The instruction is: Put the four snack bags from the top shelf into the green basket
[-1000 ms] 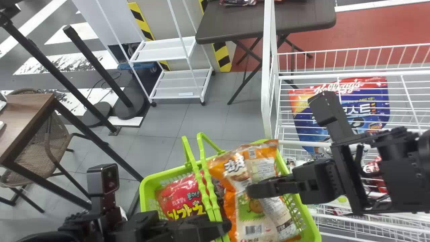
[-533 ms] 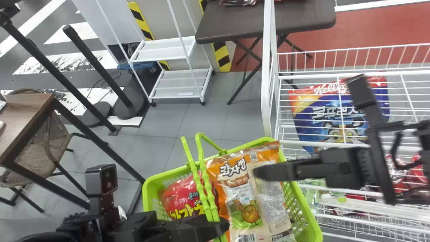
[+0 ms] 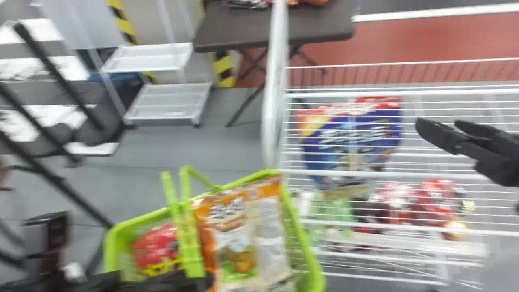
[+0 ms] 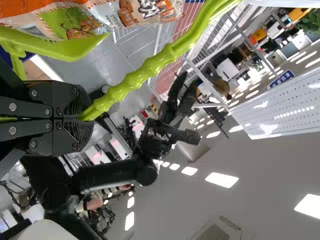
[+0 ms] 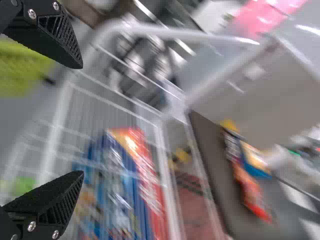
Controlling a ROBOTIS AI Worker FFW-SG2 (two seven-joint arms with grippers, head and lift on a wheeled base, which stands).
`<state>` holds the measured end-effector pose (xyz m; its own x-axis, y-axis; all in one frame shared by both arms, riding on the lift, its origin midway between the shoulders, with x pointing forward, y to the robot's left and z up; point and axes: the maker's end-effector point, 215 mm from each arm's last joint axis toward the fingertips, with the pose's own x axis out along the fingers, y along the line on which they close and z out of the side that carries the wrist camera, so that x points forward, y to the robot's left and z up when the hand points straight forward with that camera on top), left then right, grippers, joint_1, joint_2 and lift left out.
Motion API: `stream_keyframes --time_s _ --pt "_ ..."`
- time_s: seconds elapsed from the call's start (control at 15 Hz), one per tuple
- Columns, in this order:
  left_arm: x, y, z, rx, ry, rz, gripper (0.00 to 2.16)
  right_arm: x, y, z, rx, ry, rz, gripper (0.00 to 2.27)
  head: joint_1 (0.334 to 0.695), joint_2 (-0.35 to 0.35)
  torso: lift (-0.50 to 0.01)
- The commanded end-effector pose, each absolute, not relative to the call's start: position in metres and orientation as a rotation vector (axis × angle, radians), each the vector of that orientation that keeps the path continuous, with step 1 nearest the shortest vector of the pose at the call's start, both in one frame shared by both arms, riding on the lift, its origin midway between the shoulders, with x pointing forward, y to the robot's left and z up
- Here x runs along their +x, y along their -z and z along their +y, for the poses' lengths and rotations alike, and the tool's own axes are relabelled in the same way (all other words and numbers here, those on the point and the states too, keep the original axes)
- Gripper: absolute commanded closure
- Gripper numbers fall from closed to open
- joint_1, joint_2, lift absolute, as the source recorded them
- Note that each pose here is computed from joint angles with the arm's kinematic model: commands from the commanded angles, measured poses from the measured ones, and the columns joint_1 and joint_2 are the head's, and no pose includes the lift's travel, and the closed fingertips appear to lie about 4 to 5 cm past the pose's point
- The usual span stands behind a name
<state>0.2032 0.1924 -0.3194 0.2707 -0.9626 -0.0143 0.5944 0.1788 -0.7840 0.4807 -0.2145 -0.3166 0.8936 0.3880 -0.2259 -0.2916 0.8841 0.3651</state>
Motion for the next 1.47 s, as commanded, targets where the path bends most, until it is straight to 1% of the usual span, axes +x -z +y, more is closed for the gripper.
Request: stream_keyframes --time_s 0.0,0.07,0.13,0.27,0.33,0.47,0.6,1.07,1.4 --pt "0.198 0.321 0.187 -0.772 1.216 0.600 2.15 0.475 0.321 -0.252 0.141 -0.218 0.116 0.05 0.695 0.006 -0.006" --pt "0.196 0.322 0.188 -0.773 1.214 0.605 2.15 0.463 0.332 -0.257 0.120 -0.191 0.099 0.05 0.695 -0.077 -0.006" --pt "0.194 0.324 0.188 -0.777 1.212 0.611 2.15 0.451 0.351 -0.259 0.101 -0.170 0.135 0.05 0.695 -0.097 -0.006" --pt "0.190 0.327 0.188 -0.779 1.206 0.622 2.15 0.435 0.363 -0.263 0.065 -0.129 0.133 0.05 0.695 -0.126 -0.006" --pt "0.190 0.327 0.187 -0.778 1.207 0.623 2.15 0.426 0.370 -0.264 0.055 -0.123 0.147 0.05 0.695 -0.131 -0.006" --pt "0.190 0.329 0.187 -0.773 1.208 0.629 2.15 0.415 0.382 -0.260 0.077 -0.122 0.173 0.05 0.695 -0.140 -0.006" --pt "0.189 0.330 0.183 -0.765 1.214 0.639 2.15 0.404 0.394 -0.258 0.065 -0.121 0.205 0.05 0.695 -0.142 -0.006" --pt "0.194 0.325 0.173 -0.769 1.240 0.621 2.15 0.391 0.387 -0.267 -0.013 -0.111 0.213 0.05 0.695 -0.175 -0.006" --pt "0.195 0.325 0.169 -0.775 1.242 0.614 2.15 0.388 0.386 -0.259 -0.006 -0.127 0.211 0.05 0.695 -0.193 -0.006"
